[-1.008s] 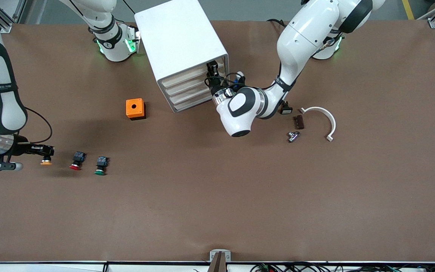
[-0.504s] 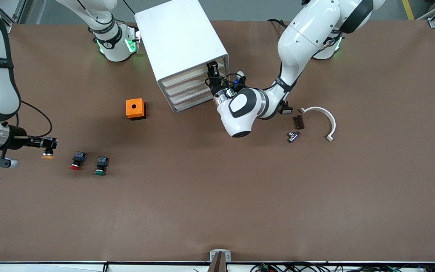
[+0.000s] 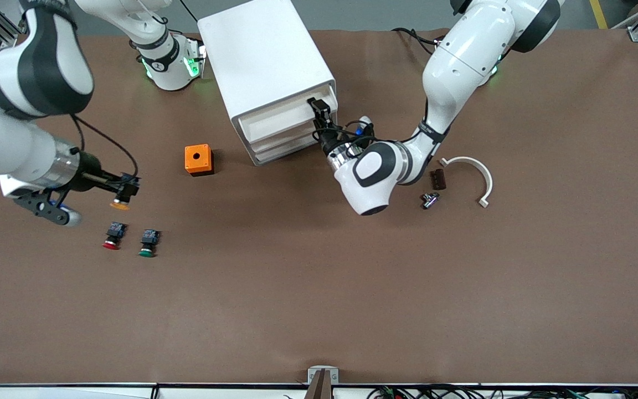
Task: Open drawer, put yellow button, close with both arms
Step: 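Pull the drawer open with the left gripper while the right gripper lifts the button, then carry the yellow button over the open drawer with the right gripper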
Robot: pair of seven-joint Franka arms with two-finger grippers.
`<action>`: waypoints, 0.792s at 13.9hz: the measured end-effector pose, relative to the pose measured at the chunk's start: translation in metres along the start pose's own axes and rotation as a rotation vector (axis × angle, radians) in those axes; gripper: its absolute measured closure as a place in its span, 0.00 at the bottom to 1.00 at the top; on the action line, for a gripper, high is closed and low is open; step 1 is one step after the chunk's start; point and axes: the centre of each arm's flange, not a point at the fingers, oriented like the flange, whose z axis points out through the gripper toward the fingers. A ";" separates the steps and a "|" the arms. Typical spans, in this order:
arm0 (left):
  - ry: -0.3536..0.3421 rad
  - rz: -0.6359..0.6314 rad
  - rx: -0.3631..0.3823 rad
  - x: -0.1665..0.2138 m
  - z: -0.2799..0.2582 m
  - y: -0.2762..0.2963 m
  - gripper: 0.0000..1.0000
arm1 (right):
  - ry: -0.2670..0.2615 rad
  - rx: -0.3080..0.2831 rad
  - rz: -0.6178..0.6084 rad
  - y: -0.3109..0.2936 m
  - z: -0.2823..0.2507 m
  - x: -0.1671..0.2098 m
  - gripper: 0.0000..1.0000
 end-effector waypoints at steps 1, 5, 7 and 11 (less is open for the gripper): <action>-0.014 -0.001 -0.001 0.002 -0.008 0.000 0.93 | 0.009 0.003 0.028 -0.014 -0.006 -0.016 0.59; -0.063 0.000 -0.010 0.011 -0.038 0.000 0.93 | 0.022 -0.003 0.143 -0.081 -0.009 -0.091 0.59; -0.092 0.002 -0.017 0.016 -0.055 -0.001 0.93 | 0.026 -0.006 0.189 -0.108 -0.002 -0.124 0.59; -0.157 0.011 -0.037 0.026 -0.090 -0.003 0.91 | 0.032 -0.011 0.275 -0.145 0.020 -0.173 0.59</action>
